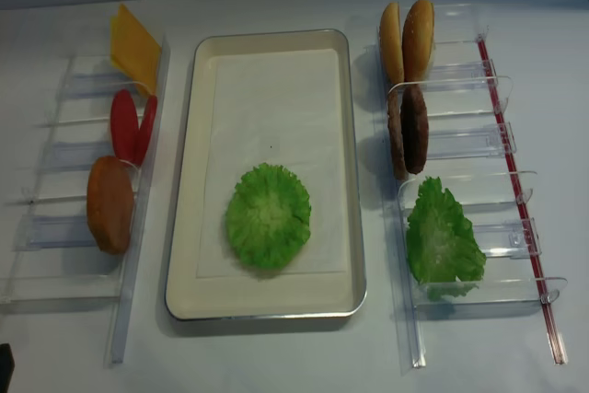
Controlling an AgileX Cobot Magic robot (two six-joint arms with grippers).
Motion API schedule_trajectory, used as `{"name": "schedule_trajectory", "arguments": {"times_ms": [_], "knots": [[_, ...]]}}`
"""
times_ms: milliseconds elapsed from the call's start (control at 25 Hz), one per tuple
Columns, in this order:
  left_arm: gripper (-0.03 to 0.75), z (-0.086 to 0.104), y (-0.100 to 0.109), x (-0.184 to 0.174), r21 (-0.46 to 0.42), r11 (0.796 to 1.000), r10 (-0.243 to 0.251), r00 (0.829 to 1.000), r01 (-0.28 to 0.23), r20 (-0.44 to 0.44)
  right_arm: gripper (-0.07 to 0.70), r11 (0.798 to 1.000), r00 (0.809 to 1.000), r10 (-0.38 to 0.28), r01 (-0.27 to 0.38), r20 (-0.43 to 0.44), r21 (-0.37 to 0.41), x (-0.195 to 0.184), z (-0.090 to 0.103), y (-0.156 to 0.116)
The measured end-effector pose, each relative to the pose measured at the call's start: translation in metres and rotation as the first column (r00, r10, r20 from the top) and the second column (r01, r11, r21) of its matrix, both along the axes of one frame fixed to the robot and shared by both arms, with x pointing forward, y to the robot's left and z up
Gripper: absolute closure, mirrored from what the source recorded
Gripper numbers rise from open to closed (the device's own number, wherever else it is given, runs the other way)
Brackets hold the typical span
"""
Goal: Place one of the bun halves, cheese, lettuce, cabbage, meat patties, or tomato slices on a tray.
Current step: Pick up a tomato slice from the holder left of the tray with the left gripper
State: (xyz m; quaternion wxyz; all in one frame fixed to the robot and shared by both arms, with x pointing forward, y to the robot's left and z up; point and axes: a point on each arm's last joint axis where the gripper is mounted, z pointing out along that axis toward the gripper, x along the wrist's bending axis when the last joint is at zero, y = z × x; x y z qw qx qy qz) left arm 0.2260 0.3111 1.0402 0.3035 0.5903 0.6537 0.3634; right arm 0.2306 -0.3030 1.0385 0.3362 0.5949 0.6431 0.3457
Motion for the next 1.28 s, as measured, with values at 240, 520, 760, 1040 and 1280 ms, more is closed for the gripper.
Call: {"name": "schedule_trajectory", "arguments": {"times_ms": [240,520,760,1040,1280], "knots": [[0.278,0.0000,0.0000,0.0000,0.000,1.000,0.000,1.000,0.000,0.000,0.118,1.000,1.000,0.000,0.000,0.000,0.000,0.0000,0.0000,0.0000],[0.278,0.0000,0.0000,0.0000,0.000,1.000,0.000,1.000,0.000,0.000,0.118,1.000,1.000,0.000,0.000,0.000,0.000,0.0000,0.0000,0.0000],[0.278,0.0000,0.0000,0.0000,0.000,1.000,0.000,1.000,0.000,0.000,0.118,1.000,1.000,0.000,0.000,0.000,0.000,0.0000,0.0000,0.0000],[0.278,0.0000,0.0000,0.0000,0.000,1.000,0.000,1.000,0.000,0.000,0.118,1.000,1.000,0.000,0.000,0.000,0.000,0.0000,0.0000,0.0000],[0.278,0.0000,0.0000,0.0000,0.000,1.000,0.000,1.000,0.000,0.000,0.118,1.000,1.000,0.000,0.000,0.000,0.000,0.0000,0.0000,0.0000]]}}
